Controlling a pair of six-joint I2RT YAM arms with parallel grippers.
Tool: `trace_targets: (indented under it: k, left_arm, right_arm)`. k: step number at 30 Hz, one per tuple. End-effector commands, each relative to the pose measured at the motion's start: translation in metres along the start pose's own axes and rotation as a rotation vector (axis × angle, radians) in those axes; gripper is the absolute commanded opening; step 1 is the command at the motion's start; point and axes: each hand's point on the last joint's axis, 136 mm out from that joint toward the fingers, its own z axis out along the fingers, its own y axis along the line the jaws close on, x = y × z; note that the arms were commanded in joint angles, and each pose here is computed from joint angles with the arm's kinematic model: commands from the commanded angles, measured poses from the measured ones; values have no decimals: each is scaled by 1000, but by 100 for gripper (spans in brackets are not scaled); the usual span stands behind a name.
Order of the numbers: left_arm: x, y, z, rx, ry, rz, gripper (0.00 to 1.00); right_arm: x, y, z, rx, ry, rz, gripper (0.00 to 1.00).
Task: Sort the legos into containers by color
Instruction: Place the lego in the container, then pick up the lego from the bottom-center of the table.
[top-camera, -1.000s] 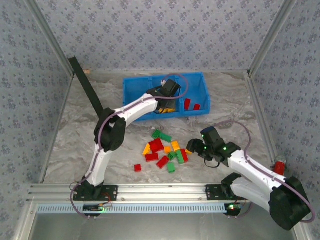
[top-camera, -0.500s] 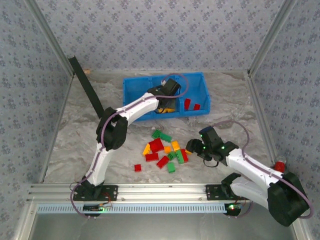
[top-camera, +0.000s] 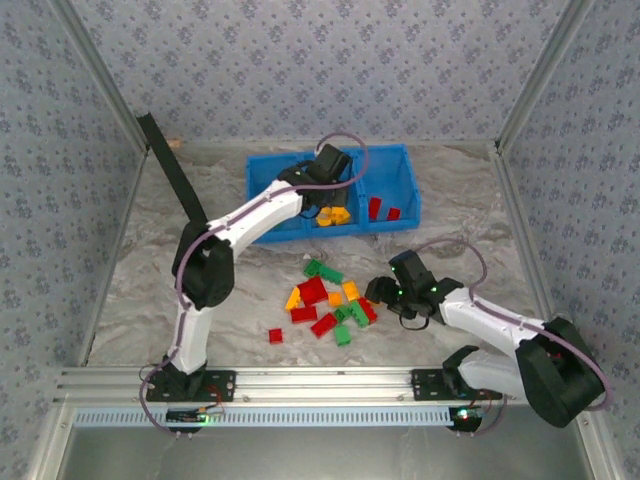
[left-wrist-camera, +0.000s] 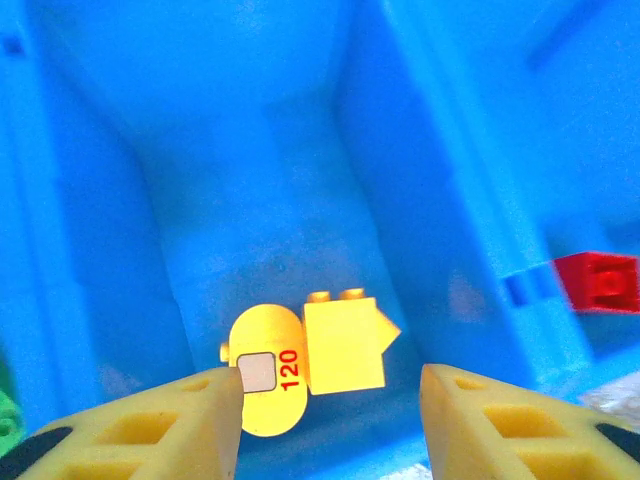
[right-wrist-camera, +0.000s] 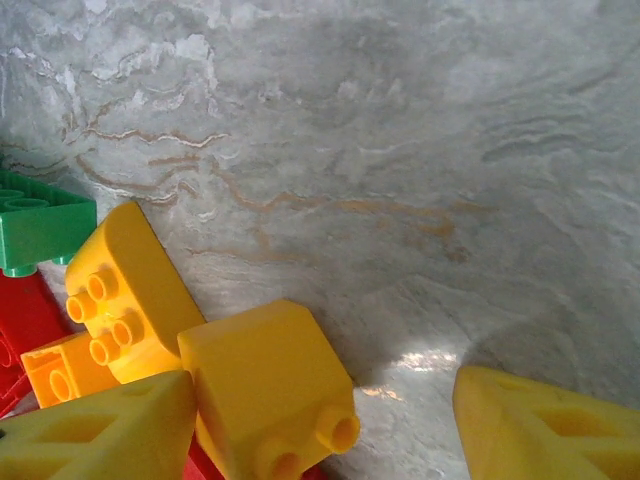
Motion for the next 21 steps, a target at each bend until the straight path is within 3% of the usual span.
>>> trace_targets:
  k: [1, 7, 21]
  left_arm:
    - [-23, -4, -37, 50, -78, 12, 50]
    - [-19, 6, -46, 50, -84, -3, 50]
    - [-2, 40, -84, 23, -78, -19, 51]
  right_arm:
    - [-1, 1, 5, 14, 3, -13, 69]
    - [-1, 7, 11, 23, 19, -39, 65]
    - [8, -7, 24, 127, 101, -124, 30]
